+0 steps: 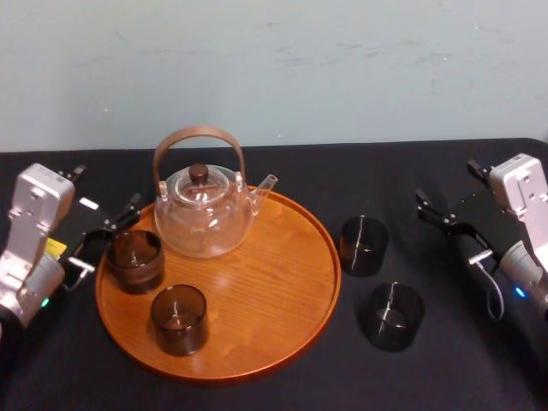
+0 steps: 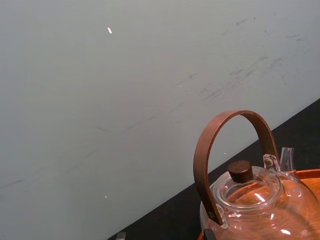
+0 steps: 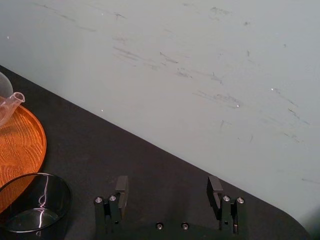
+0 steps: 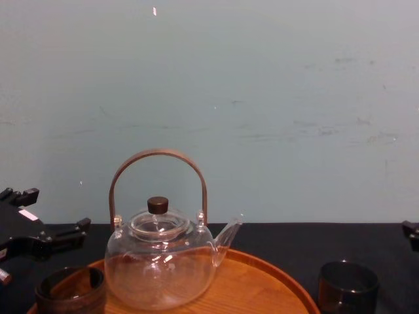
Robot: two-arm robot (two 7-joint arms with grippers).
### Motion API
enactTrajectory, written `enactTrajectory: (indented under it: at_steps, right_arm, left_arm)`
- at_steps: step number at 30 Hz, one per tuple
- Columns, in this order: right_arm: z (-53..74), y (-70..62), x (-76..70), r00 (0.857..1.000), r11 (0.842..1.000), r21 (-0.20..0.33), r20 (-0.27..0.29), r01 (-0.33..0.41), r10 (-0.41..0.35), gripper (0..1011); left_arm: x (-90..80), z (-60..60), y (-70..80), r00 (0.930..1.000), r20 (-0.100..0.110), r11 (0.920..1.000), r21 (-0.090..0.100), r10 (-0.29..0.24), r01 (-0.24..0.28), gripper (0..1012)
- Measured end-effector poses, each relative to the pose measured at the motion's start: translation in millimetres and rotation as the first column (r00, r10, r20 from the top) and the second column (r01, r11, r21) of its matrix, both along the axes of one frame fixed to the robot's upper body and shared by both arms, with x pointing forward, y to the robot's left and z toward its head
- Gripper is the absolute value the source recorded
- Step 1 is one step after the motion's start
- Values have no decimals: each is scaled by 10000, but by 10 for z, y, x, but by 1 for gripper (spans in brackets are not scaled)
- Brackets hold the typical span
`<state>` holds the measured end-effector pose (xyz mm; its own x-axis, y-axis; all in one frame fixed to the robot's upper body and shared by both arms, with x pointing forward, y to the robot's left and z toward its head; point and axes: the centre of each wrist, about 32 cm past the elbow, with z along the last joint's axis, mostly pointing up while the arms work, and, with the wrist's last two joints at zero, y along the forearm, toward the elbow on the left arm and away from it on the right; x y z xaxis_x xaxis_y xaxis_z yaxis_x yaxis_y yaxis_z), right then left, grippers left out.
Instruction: Pick up the glass from the table and place it on the tray.
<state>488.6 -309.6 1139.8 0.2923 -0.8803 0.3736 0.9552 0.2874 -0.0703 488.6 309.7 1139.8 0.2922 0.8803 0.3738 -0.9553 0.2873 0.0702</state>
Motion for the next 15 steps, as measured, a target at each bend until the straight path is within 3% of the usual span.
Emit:
enactTrajectory:
  at_steps: [15]
  right_arm:
    - [0, 0, 0, 10000, 10000, 0, 0, 0, 0, 1002]
  left_arm:
    - [0, 0, 0, 10000, 0, 10000, 0, 0, 0, 1001]
